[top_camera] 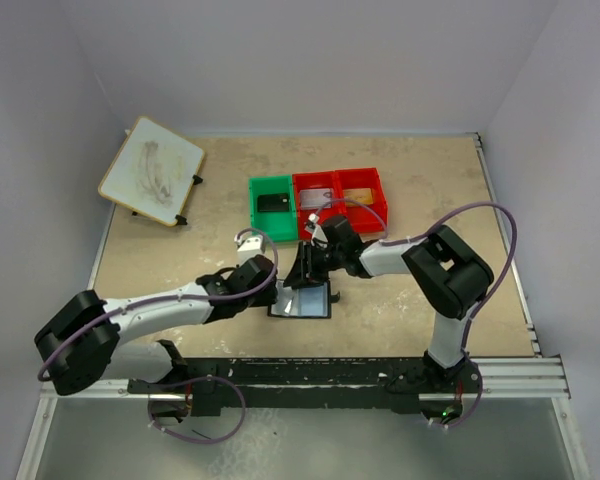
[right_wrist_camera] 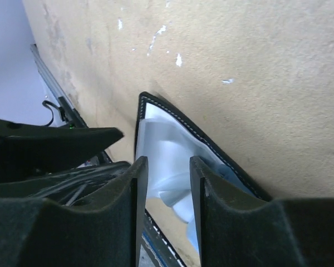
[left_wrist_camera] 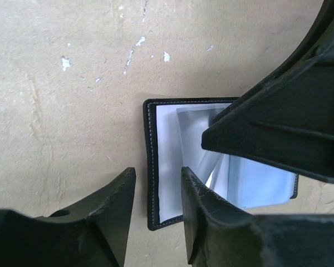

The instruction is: Take the credit cards out of the card holder

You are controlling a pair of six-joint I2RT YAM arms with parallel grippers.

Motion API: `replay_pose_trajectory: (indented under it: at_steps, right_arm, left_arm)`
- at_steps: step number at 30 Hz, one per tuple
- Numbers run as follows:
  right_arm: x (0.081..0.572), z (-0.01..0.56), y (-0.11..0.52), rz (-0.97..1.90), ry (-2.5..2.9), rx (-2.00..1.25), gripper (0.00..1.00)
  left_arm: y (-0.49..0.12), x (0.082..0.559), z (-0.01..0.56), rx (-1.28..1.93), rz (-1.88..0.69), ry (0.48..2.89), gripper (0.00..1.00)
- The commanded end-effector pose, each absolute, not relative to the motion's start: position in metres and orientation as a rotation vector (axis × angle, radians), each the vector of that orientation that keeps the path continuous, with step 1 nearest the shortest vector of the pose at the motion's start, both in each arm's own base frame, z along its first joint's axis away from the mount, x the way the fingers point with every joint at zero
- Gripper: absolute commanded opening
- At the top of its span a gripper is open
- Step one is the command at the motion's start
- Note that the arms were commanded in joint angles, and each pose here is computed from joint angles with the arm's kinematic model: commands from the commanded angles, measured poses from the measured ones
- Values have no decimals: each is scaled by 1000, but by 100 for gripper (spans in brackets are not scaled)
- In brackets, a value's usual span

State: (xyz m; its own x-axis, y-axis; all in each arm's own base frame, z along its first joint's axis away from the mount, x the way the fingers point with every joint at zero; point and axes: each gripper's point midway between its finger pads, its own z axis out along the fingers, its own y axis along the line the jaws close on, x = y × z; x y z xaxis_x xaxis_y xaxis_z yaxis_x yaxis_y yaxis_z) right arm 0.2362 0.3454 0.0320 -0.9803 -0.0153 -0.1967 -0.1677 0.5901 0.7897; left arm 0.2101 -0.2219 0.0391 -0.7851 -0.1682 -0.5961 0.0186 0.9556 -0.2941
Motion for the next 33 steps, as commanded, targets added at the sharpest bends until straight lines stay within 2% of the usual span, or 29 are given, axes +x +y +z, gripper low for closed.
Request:
replay_pose_trajectory:
  at_steps: [1,4,9,12,19,24,28,33]
  right_arm:
    - [246,29,342,1246,2651,-142,38]
    - [245,27,341,1232,2657,-142,37]
    - [245,27,339,1213,2661,-141,37]
    - [247,28,338,1199,2658,-131,36]
    - [249,43,337,1181,2642,-163,37]
    - [257,61,329,1091,2621,-168,40]
    - [259,67,299,884,2637,-96,51]
    - [243,59,276,800,2692,-46,52]
  left_arm:
    - [-208,215,56,-193,-370,2377,41]
    - [-212,216,67,-194,-435,2340,52]
    - [-226,216,67,-144,-481,2359,62]
    - [-226,216,56,-117,-440,2394,62]
    - [-229,212,36,-50,-399,2456,47]
    - [-234,211,27,-13,-386,2491,26]
    - [-233,211,28,-15,-381,2491,22]
    - [-238,210,25,21,-388,2509,18]
